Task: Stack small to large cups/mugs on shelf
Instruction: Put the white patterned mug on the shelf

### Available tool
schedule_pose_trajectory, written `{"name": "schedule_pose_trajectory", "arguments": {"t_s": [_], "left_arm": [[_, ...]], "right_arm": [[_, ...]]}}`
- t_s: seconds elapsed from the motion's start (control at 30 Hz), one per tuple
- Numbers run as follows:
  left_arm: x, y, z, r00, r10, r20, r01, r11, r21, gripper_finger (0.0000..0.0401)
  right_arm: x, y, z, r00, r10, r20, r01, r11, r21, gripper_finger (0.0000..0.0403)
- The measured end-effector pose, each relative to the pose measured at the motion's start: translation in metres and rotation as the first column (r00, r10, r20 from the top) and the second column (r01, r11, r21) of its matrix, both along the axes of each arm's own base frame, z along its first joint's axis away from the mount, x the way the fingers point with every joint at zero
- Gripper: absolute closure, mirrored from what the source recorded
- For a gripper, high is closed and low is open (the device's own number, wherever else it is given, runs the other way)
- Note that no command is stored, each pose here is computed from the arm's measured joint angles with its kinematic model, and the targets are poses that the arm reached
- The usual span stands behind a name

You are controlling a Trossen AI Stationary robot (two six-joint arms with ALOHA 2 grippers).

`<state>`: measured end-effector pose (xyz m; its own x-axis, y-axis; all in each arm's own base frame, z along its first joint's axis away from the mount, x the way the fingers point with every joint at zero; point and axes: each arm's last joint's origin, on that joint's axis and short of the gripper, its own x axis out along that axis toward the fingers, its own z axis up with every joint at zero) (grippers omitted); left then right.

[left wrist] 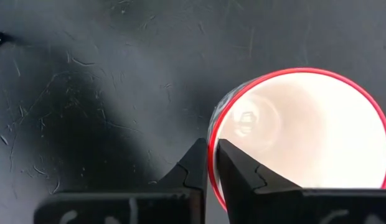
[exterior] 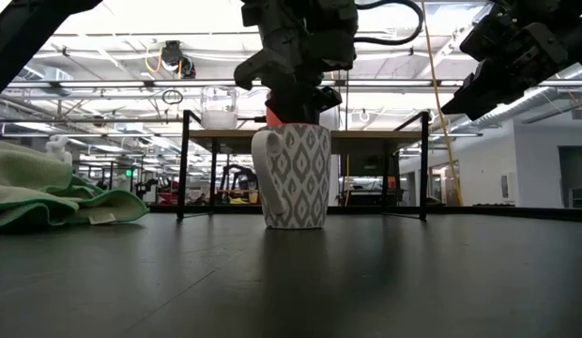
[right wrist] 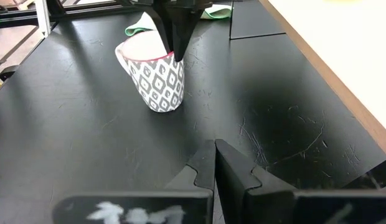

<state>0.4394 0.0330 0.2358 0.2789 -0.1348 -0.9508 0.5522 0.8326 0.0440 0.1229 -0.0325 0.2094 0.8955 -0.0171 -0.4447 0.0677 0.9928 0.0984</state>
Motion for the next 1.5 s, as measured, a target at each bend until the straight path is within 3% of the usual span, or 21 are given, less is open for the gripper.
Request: {"name": "schedule_pose_trajectory", "arguments": {"t_s": [1.1,1.23,1.5], "left_arm": [[0.0006,-0.0048,0.0001,1.000,0.015,0.000,-0.015,0.999,-0.036,0.0361],[0.0007,-0.0046,0.0008,1.000,0.030,0.001,-0.030,0.999,-0.040,0.0335],[0.0007,-0.0046,0.0014,1.000,0.030,0.003,-0.029,0.999,-0.039,0.0246]], "right_arm": [[0.0000,0.0000,0.0000,1.000,0.000,0.000,0.000,1.000,0.000,0.0403],[0.0000,0.0000,0.0000,1.000,0.000,0.000,0.000,1.000,0.000,0.0403],[0.0000,0.0000,0.0000,1.000,0.000,0.000,0.000,1.000,0.000,0.0403]]}}
